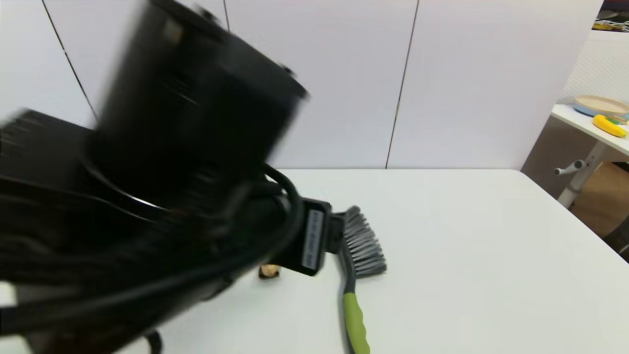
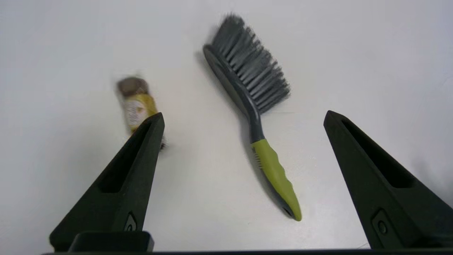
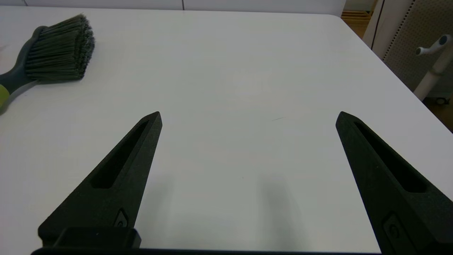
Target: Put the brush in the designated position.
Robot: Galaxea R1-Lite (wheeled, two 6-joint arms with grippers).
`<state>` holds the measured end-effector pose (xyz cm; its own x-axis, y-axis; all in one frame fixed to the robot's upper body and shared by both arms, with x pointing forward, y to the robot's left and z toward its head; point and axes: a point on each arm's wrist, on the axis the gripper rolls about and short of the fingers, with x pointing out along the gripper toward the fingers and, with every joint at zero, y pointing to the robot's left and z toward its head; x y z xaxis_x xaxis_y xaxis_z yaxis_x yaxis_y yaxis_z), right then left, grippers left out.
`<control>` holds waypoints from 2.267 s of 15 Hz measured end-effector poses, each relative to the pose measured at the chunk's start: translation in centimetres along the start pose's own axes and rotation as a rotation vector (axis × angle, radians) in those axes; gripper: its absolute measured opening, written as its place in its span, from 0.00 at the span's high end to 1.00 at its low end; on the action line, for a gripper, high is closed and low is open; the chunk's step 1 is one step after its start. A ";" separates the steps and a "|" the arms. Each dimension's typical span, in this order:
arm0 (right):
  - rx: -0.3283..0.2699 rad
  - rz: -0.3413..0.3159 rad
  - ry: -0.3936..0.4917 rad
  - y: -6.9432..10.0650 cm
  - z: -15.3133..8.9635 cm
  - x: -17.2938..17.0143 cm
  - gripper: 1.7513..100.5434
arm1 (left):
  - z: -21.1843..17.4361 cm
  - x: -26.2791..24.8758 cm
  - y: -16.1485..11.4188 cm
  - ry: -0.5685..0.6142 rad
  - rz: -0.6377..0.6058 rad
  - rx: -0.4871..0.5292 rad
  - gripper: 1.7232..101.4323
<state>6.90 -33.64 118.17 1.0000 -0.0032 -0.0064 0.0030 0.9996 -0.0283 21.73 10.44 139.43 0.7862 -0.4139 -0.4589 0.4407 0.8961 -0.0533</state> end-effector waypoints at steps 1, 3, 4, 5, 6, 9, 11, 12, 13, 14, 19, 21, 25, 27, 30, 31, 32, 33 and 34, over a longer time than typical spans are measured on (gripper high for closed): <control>0.000 0.000 0.000 0.0 0.0 0.0 0.03 | 1.0 -1.8 1.6 -0.051 0.008 0.054 0.09; 0.000 0.000 0.000 0.0 0.0 0.0 0.03 | 2.6 -5.2 5.1 -0.156 0.058 0.176 0.08; 0.000 0.000 0.000 0.0 0.0 0.0 0.03 | 3.1 -6.8 6.5 -0.200 0.070 0.236 0.08; 0.000 0.000 0.000 0.0 0.0 0.0 0.03 | 3.1 -8.4 7.6 -0.231 0.066 0.298 0.07; 0.000 0.000 0.000 0.0 0.0 0.0 0.03 | 2.6 -9.8 8.8 -0.248 0.046 0.355 0.07; 0.000 0.000 0.000 0.0 0.0 0.0 0.03 | -0.2 -11.8 11.6 -0.240 -0.051 0.435 0.06; 0.000 0.000 0.000 0.0 0.0 0.0 0.03 | -1.9 -12.5 13.2 -0.229 -0.074 0.430 0.05; 0.000 0.000 0.000 0.0 0.0 0.0 0.03 | -2.6 -12.7 14.0 -0.220 -0.063 0.411 0.05; 0.000 0.000 0.000 0.0 0.0 0.0 0.03 | -3.4 -12.8 14.7 -0.208 -0.044 0.386 0.05; 0.000 0.000 0.000 0.0 0.0 0.0 0.03 | -4.4 -12.7 15.3 -0.192 -0.029 0.359 0.05; 0.000 0.000 0.000 0.0 0.0 0.0 0.03 | -11.9 -11.0 16.9 -0.139 0.089 0.232 0.04; 0.000 0.000 0.000 0.0 0.0 0.0 0.03 | -15.4 -10.3 17.0 -0.149 0.143 0.187 0.04; 0.000 0.000 0.000 0.0 0.0 0.0 0.03 | -22.1 -9.6 16.6 -0.217 0.265 0.147 0.04; 0.000 -0.001 0.000 0.0 0.0 0.0 0.03 | -24.5 -9.8 16.3 -0.255 0.326 0.131 0.04; 0.000 0.000 0.000 0.0 0.0 0.0 0.03 | -27.0 -10.3 15.8 -0.271 0.389 0.111 0.04; 0.000 0.000 0.000 0.0 0.0 0.0 0.03 | -27.6 -10.4 15.7 -0.275 0.407 0.096 0.04; 0.000 0.000 0.000 0.0 0.0 0.0 0.03 | -28.0 -10.6 15.6 -0.295 0.416 0.077 0.04; 0.000 0.000 0.000 0.0 0.0 0.0 0.03 | -28.2 -10.7 15.4 -0.332 0.419 0.059 0.04; 0.000 0.000 0.000 0.0 0.0 0.0 0.03 | -28.3 -10.9 15.4 -0.368 0.421 0.027 0.04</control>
<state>6.90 -33.64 118.17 1.0000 -0.0036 -0.0064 0.0034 0.9996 -0.0283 7.65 33.26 118.49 0.9940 -0.0542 -0.0953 0.0630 0.9937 0.0924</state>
